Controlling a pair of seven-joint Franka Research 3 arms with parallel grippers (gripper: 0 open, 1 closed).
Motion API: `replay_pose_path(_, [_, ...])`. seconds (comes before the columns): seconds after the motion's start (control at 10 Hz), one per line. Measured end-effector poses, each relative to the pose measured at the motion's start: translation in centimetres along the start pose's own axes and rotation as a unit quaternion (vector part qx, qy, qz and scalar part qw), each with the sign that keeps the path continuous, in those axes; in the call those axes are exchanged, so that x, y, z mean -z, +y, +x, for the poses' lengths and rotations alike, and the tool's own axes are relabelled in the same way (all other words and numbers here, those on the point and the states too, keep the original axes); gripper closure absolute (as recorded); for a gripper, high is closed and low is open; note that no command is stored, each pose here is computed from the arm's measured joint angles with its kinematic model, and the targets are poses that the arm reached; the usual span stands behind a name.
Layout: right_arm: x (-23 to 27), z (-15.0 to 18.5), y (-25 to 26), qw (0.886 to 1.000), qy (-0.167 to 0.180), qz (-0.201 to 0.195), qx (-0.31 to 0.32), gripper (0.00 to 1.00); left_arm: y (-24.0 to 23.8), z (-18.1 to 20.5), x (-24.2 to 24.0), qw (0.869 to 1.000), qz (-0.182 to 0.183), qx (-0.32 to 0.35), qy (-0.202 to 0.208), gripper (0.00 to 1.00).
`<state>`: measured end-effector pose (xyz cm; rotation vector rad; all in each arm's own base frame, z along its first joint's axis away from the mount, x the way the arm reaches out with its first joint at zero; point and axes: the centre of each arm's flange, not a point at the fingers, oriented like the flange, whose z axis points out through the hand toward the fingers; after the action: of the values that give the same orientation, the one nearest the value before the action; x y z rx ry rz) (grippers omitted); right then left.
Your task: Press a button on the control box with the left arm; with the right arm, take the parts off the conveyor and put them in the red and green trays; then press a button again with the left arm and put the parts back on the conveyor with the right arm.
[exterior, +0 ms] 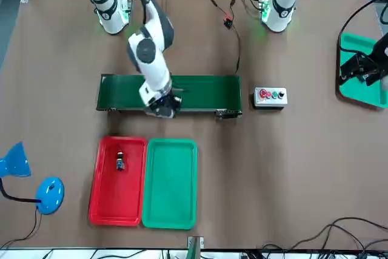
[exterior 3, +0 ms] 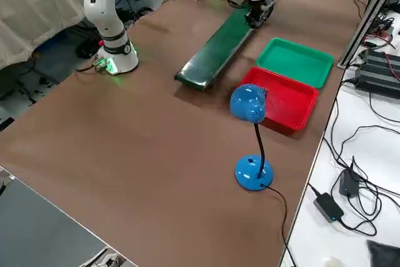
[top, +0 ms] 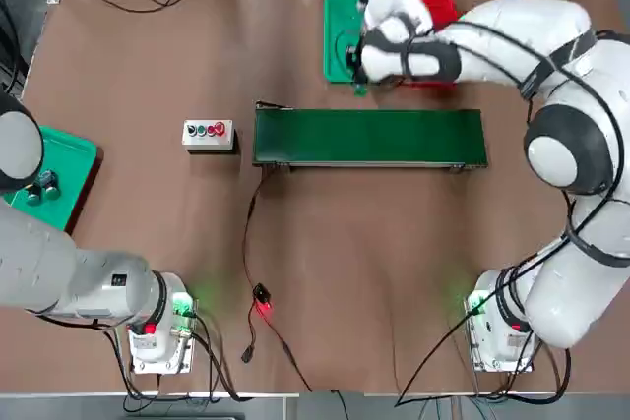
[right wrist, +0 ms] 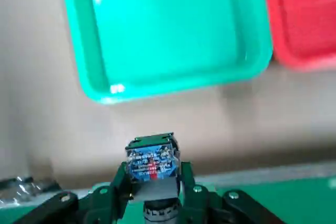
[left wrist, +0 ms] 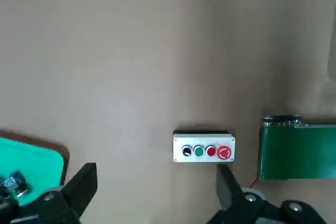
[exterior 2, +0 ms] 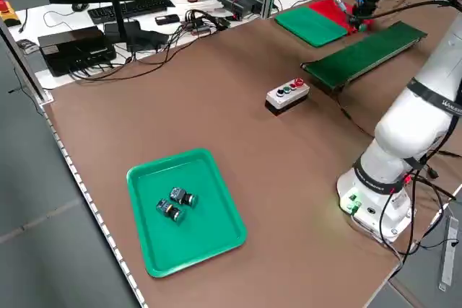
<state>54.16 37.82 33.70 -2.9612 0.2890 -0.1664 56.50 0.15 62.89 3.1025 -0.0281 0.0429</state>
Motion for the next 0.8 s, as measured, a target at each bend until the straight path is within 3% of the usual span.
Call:
replay_pose_path(0.3, [0.8, 5.4, 0.1, 0.999, 0.027, 0.017, -0.010, 0.57, 0.0, 0.0, 0.0, 1.000, 0.000, 0.000, 0.000, 0.00])
replay_pose_path(0.8, [-6.5, 9.7, 1.6, 0.997, 0.074, 0.012, 0.007, 0.57, 0.0, 0.0, 0.0, 1.000, 0.000, 0.000, 0.000, 0.00])
